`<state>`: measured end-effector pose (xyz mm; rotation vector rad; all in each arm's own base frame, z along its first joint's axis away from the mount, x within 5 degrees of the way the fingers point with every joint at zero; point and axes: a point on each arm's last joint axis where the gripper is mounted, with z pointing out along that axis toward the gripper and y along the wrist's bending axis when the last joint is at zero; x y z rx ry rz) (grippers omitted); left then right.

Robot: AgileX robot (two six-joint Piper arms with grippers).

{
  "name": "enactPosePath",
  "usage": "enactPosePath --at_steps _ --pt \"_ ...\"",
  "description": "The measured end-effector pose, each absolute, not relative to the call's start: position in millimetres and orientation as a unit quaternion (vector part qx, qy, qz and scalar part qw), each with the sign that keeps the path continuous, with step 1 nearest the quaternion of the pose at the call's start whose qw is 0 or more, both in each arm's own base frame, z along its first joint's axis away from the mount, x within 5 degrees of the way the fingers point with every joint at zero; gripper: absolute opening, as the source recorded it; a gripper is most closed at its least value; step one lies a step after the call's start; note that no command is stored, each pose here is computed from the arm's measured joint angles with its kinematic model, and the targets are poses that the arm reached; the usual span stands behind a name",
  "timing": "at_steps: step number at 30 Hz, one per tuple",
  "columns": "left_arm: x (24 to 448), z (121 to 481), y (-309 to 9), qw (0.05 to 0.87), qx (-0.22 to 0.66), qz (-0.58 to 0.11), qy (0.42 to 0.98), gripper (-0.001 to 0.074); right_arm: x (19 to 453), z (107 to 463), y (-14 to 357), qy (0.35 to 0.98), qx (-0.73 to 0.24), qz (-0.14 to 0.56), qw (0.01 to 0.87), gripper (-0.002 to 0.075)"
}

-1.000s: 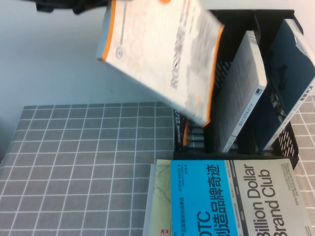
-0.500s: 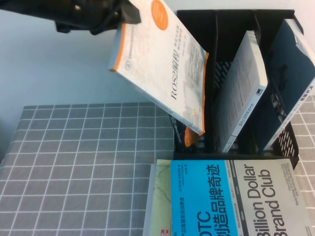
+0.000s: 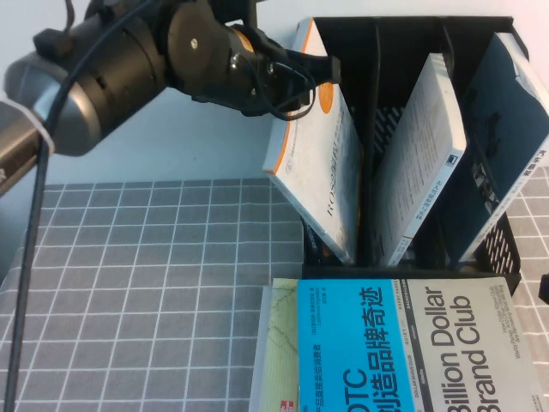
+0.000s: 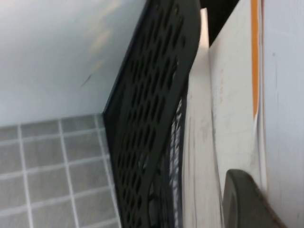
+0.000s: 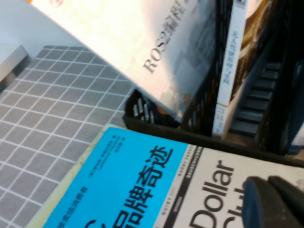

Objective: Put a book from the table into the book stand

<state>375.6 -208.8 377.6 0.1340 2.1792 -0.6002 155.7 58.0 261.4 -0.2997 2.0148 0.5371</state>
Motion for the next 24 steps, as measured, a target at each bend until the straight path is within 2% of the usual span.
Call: enactPosePath --at_steps 2,4,6,8,9,11,13,15,17,19,21,24 --pt "379 379 -211 0.442 0.065 -0.246 0.86 0.0165 155 261 60 0.831 -0.127 0.231 0.49 -0.0003" --pt "382 385 -212 0.477 0.074 -0.249 0.839 0.0272 153 261 61 0.83 -0.133 0.241 0.485 -0.0003" --pt "383 397 -211 0.518 0.085 -0.251 0.813 0.0428 151 261 64 0.829 -0.14 0.257 0.476 -0.0003" --pt "383 406 -211 0.545 0.095 -0.248 0.795 0.0551 149 261 67 0.827 -0.154 0.27 0.469 -0.0003" --pt "383 411 -210 0.552 0.098 -0.247 0.79 0.0595 148 261 68 0.825 -0.163 0.272 0.468 -0.0003" --pt "379 423 -209 0.562 0.104 -0.247 0.782 0.0624 146 261 70 0.819 -0.19 0.274 0.468 -0.0003" --pt "372 439 -204 0.57 0.113 -0.239 0.778 0.0583 144 262 73 0.81 -0.212 0.279 0.47 -0.0003" --pt "359 459 -195 0.578 0.128 -0.219 0.776 0.0469 143 264 75 0.8 -0.227 0.29 0.475 -0.0003" --pt "341 483 -182 0.591 0.142 -0.189 0.772 0.027 141 268 79 0.783 -0.243 0.311 0.482 -0.0003" --pt "323 504 -169 0.604 0.15 -0.161 0.766 0.0129 140 270 83 0.768 -0.252 0.338 0.482 -0.0003" --pt "304 520 -154 0.612 0.151 -0.134 0.765 0.0056 143 269 88 0.757 -0.254 0.37 0.475 -0.0003" --pt "275 537 -133 0.607 0.148 -0.103 0.774 0.0017 155 259 93 0.758 -0.258 0.396 0.45 -0.0003"
